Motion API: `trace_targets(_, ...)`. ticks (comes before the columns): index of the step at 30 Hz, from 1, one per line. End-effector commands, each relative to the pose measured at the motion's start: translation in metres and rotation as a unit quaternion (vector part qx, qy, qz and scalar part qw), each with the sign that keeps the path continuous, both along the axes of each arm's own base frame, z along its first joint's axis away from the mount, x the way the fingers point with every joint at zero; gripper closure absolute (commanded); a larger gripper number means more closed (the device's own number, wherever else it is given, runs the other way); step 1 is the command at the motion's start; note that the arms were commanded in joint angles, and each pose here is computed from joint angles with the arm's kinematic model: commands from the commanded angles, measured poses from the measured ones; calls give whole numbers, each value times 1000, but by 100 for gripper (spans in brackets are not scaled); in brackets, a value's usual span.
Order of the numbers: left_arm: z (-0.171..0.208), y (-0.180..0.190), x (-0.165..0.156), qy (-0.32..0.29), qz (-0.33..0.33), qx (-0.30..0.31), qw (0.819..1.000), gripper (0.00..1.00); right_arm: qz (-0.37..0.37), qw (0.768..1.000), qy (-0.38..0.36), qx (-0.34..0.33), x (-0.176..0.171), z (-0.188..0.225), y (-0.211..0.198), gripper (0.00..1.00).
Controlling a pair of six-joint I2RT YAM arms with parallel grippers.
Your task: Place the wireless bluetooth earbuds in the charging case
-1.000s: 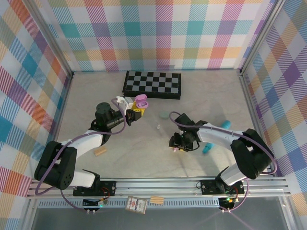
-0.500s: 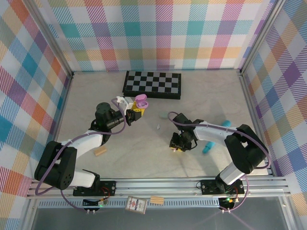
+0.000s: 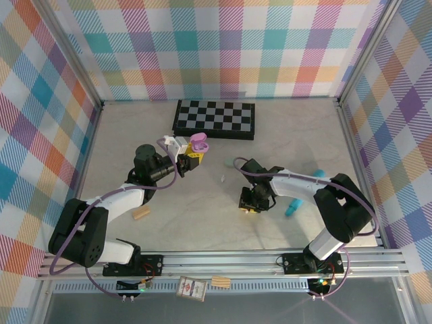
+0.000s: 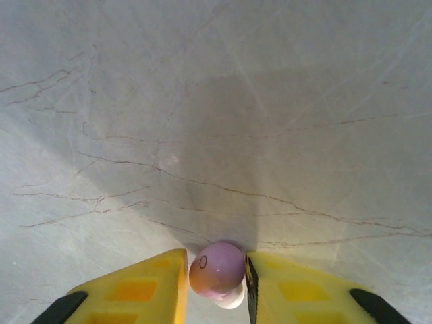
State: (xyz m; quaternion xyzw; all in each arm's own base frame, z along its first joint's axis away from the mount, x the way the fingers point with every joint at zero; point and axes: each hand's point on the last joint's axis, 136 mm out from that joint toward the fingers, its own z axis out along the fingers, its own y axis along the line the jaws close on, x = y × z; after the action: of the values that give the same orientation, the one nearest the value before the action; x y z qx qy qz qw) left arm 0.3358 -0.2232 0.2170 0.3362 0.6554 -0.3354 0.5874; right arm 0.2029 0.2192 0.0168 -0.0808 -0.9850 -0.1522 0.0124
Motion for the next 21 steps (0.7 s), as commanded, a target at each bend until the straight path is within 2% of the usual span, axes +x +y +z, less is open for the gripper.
trace_targets(1,19,-2,2,-30,-9,-12,999,71,8,999,-36,-5,18,3,5,68)
trace_targets(8,18,-2,2,-30,-10,-12,999,71,14,999,-46,-18,24,3,4,65)
trace_targets(21,18,-2,3,-30,-9,-10,999,71,41,999,-27,-18,16,2,4,69)
